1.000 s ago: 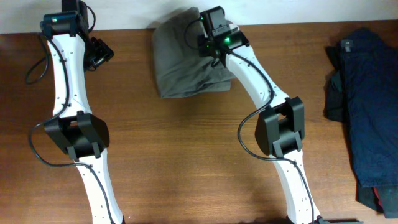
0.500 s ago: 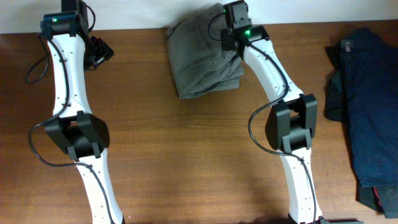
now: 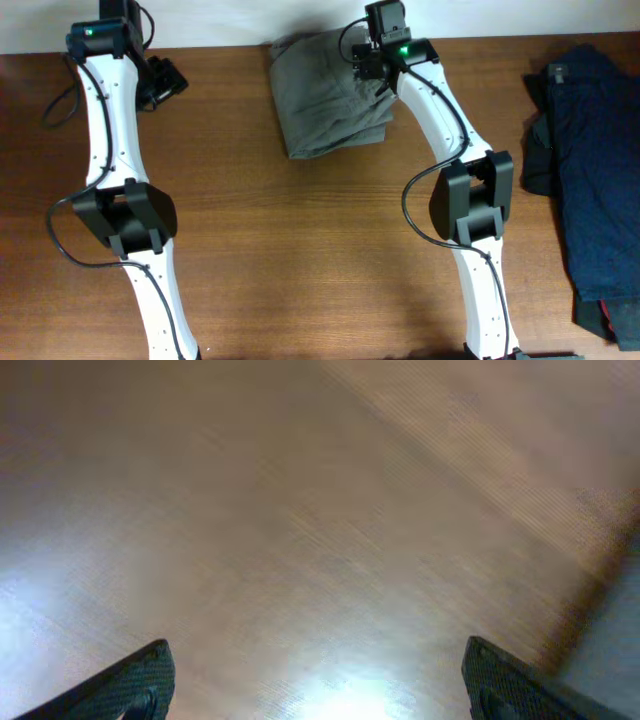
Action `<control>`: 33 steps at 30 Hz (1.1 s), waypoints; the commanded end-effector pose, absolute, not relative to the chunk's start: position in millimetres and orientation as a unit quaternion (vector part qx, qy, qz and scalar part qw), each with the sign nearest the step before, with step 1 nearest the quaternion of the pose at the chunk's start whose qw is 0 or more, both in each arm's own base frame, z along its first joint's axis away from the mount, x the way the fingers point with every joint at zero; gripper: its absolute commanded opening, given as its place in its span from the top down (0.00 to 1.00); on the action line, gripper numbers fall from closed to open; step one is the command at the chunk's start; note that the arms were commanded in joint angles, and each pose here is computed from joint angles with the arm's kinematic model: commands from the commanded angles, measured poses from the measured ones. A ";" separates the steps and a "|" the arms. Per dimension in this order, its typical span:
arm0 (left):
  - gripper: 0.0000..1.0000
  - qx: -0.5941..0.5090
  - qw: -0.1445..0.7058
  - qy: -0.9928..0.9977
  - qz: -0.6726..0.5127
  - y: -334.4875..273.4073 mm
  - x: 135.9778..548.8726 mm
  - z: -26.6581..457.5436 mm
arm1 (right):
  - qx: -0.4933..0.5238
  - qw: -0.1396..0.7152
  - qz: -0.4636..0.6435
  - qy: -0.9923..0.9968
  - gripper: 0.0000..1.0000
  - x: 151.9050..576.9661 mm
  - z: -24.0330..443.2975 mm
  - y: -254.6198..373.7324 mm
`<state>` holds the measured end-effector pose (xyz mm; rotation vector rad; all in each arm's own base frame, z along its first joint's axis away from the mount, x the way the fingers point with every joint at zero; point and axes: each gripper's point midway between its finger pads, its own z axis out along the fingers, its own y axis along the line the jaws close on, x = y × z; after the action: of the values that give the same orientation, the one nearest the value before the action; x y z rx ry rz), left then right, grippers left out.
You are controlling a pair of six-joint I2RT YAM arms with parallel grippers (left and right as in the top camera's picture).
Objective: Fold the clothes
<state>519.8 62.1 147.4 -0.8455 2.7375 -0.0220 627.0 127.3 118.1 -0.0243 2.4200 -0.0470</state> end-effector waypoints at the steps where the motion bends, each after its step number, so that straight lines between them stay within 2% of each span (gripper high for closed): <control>1: 0.08 -0.149 0.186 0.965 -0.108 -4.6 538.0 182.6 | 0.026 0.403 -0.003 0.915 0.18 636.1 177.5 105.7; 5: 0.10 -0.105 0.215 0.962 -0.134 -49.1 558.3 181.5 | 0.041 0.391 0.031 0.919 0.22 637.1 174.6 92.0; 6: 0.22 -0.093 0.220 0.961 -0.138 -62.1 562.8 178.7 | 0.048 0.386 0.043 0.920 0.27 636.7 173.1 87.4; 7: 0.51 -0.077 0.224 0.961 -0.144 -81.2 568.2 172.6 | 0.059 0.376 0.062 0.923 0.38 635.5 170.3 78.6; 8: 0.67 -0.065 0.225 0.961 -0.148 -95.6 571.6 166.9 | 0.061 0.370 0.071 0.924 0.46 634.6 168.7 73.1; 10: 0.91 -0.040 0.231 0.960 -0.155 -126.0 578.4 154.9 | 0.069 0.357 0.090 0.927 0.62 632.4 165.6 58.1; 11: 0.99 -0.023 0.236 0.958 -0.160 -147.2 582.8 146.3 | 0.074 0.351 0.100 0.928 0.67 630.9 164.0 49.0; 15: 0.99 0.019 0.256 0.951 -0.172 -201.6 596.7 116.4 | 0.097 0.313 0.127 0.936 0.70 617.6 153.8 17.8; 21: 0.99 0.049 0.263 0.946 -0.183 -244.2 604.3 76.8 | 0.128 0.268 0.118 0.948 0.75 597.3 139.7 -15.0; 27: 0.99 0.050 0.240 0.953 -0.177 -247.9 602.3 37.7 | 0.136 0.248 0.114 0.952 0.76 588.1 134.3 -23.1; 33: 0.94 0.035 0.209 0.964 -0.164 -230.7 600.3 -3.1 | 0.137 0.243 0.114 0.954 0.76 585.8 133.0 -22.6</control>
<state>600.8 -244.9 27.1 0.1093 2.6314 -0.4749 583.7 -25.7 95.4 0.3991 2.6718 0.2944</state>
